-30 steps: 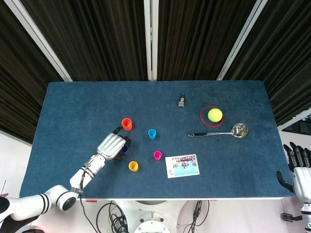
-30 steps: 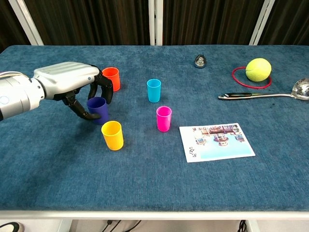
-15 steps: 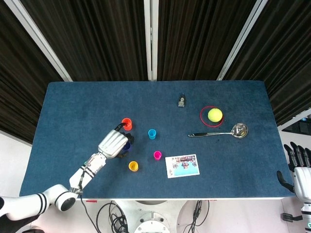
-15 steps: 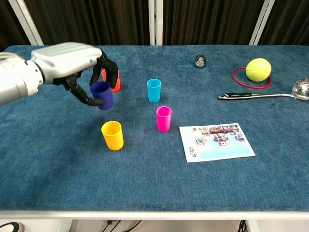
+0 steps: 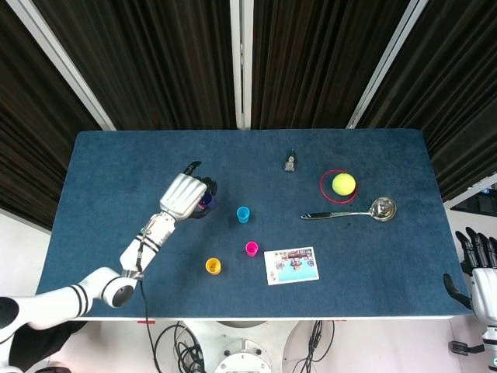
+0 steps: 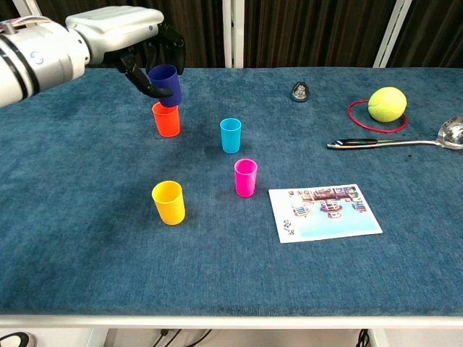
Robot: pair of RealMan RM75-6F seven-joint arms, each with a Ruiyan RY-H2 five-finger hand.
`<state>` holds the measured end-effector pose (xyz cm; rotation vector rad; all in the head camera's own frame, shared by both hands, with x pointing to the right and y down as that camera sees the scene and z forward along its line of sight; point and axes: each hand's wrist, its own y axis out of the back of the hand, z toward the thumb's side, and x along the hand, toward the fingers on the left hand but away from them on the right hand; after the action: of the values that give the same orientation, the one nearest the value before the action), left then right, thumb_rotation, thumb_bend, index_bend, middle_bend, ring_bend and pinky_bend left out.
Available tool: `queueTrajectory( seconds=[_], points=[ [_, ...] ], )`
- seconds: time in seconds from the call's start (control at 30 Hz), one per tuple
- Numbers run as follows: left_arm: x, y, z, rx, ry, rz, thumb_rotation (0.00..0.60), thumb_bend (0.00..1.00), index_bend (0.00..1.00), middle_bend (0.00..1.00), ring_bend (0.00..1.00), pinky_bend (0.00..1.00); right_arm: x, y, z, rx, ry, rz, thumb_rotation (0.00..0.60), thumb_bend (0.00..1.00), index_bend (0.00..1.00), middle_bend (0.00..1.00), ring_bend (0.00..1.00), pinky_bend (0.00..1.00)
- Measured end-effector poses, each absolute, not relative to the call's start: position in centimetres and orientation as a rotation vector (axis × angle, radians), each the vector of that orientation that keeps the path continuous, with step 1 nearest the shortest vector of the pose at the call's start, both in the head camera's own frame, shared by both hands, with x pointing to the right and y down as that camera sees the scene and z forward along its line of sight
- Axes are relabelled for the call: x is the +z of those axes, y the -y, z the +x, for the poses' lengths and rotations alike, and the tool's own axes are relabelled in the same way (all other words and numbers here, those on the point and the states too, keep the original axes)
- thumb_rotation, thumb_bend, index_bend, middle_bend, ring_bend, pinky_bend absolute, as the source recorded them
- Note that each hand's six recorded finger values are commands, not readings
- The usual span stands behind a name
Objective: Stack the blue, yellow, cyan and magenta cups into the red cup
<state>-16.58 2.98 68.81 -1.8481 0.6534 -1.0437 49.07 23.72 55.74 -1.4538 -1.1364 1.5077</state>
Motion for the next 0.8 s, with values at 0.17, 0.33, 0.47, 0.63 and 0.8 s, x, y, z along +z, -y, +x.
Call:
queueTrajectory(
  seconds=[0.17,0.33,0.47,0.63,0.8],
  points=[
    [69.8,-2.1,-16.2,-1.069,-0.646,-1.840,0.600,0.26,0.47,0.50,0.55,0.12,55.7,-23.8,49.4,1.509,1.146,-1.450,0.600,0.31,0.00,0.00,0.00,0.00],
    [70.7,-1.4,-16.5,-1.113,-0.658,-1.831,0.600,0.26,0.47,0.50,0.55,0.12,55.5,-23.8,49.6,1.507,1.152,-1.446,0.600,0.31,0.00,0.00,0.00,0.00],
    [71.3,-1.2,-17.0,-1.143,-0.652,-1.818,0.600,0.26,0.47,0.50,0.54,0.11,55.5,-23.9,49.8,1.511,1.155,-1.444,0.600,0.31,0.00,0.00,0.00,0.00],
    [71.7,-1.4,-17.6,-1.175,-0.647,-1.815,0.600,0.26,0.47,0.50,0.54,0.11,55.6,-23.9,50.0,1.519,1.154,-1.443,0.600,0.31,0.00,0.00,0.00,0.00],
    [71.9,-1.5,-17.7,-1.178,-0.633,-1.807,0.600,0.26,0.47,0.50,0.52,0.11,55.7,-23.8,49.8,1.520,1.146,-1.447,0.600,0.31,0.00,0.00,0.00,0.00]
  ],
)
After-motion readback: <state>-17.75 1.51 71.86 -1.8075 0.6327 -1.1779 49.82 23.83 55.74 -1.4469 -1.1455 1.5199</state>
